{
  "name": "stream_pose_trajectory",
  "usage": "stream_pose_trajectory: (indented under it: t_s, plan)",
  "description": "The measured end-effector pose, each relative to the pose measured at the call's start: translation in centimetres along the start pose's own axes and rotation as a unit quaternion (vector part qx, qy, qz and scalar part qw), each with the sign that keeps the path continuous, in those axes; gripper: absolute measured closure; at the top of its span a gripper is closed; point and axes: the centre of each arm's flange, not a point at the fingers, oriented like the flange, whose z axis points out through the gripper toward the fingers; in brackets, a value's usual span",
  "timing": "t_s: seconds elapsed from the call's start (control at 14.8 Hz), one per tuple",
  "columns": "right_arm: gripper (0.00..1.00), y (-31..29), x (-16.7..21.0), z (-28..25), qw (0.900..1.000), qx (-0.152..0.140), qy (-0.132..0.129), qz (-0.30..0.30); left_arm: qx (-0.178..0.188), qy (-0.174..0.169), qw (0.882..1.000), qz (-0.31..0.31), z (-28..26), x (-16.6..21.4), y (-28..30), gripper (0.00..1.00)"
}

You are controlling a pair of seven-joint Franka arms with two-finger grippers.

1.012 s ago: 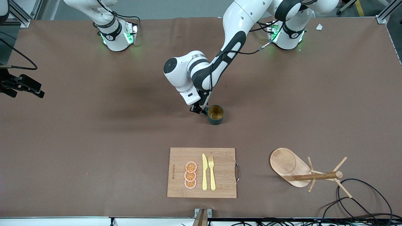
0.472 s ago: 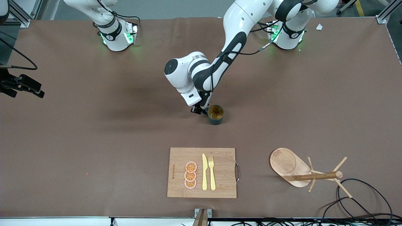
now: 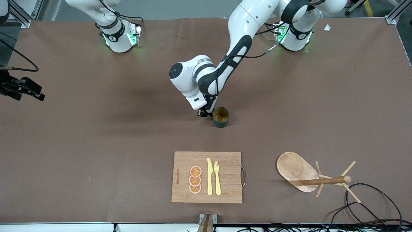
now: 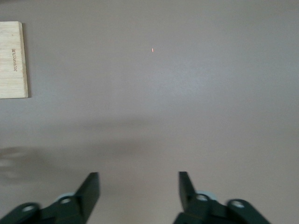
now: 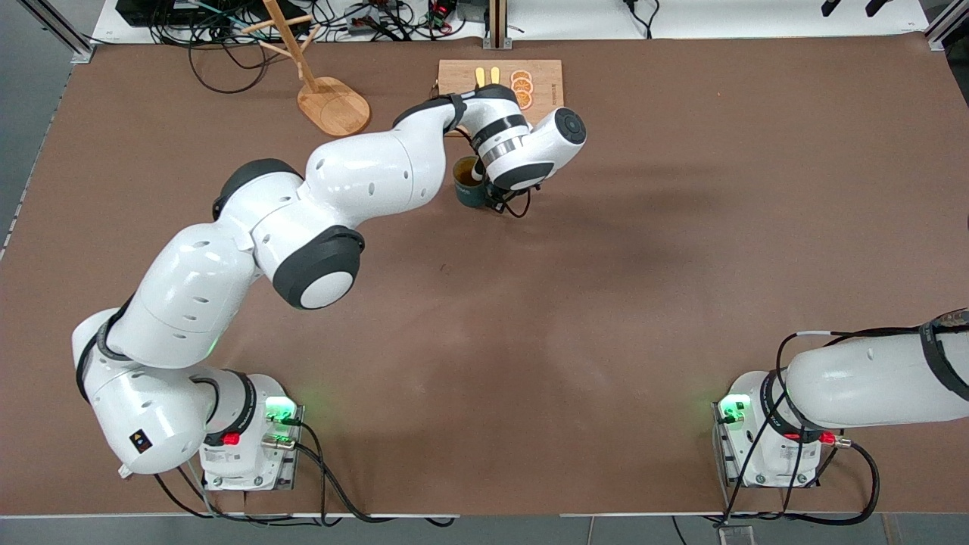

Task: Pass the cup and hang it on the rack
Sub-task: 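Grasp the mug rim with the left gripper and open the right gripper, then carry the mug with the left gripper toward the wooden rack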

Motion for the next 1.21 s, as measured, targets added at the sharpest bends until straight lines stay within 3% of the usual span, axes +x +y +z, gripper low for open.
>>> stream_pose_trajectory:
  t_s: [0.07, 0.13, 0.27, 0.47, 0.67, 0.74, 0.81, 0.94, 1.21]
  plan:
    - [0.44, 0.0, 0.0, 0.0, 1.0, 0.0, 0.0, 0.0, -0.001, 0.0, 1.0, 0.0, -0.1, 0.0, 0.0, 0.72]
    - [0.54, 0.0, 0.0, 0.0, 1.0, 0.0, 0.0, 0.0, -0.001, -0.001, 1.0, -0.001, -0.1, 0.0, 0.1, 0.72]
    - [0.59, 0.0, 0.0, 0.0, 1.0, 0.0, 0.0, 0.0, -0.003, -0.002, 1.0, -0.002, -0.2, 0.2, 0.2, 0.79]
    - [0.37, 0.0, 0.0, 0.0, 1.0, 0.0, 0.0, 0.0, -0.007, -0.004, 1.0, -0.005, -0.6, 0.5, 0.6, 0.79]
    - [0.07, 0.0, 0.0, 0.0, 1.0, 0.0, 0.0, 0.0, -0.018, -0.01, 1.0, 0.004, -2.0, 1.1, 1.1, 0.79]
    - [0.01, 0.0, 0.0, 0.0, 1.0, 0.0, 0.0, 0.0, -0.026, -0.015, 1.0, 0.005, -3.1, 1.7, 1.5, 0.79]
    - [0.01, 0.0, 0.0, 0.0, 1.0, 0.0, 0.0, 0.0, -0.034, -0.021, 0.999, 0.003, -4.6, 2.7, 2.1, 0.79]
    - [0.16, 0.0, 0.0, 0.0, 1.0, 0.0, 0.0, 0.0, -0.047, -0.048, 0.998, -0.01, -8.2, 6.1, 3.5, 0.79]
    - [0.59, 0.0, 0.0, 0.0, 1.0, 0.0, 0.0, 0.0, -0.064, -0.149, 0.986, -0.025, -16.7, 17.2, 6.1, 0.79]
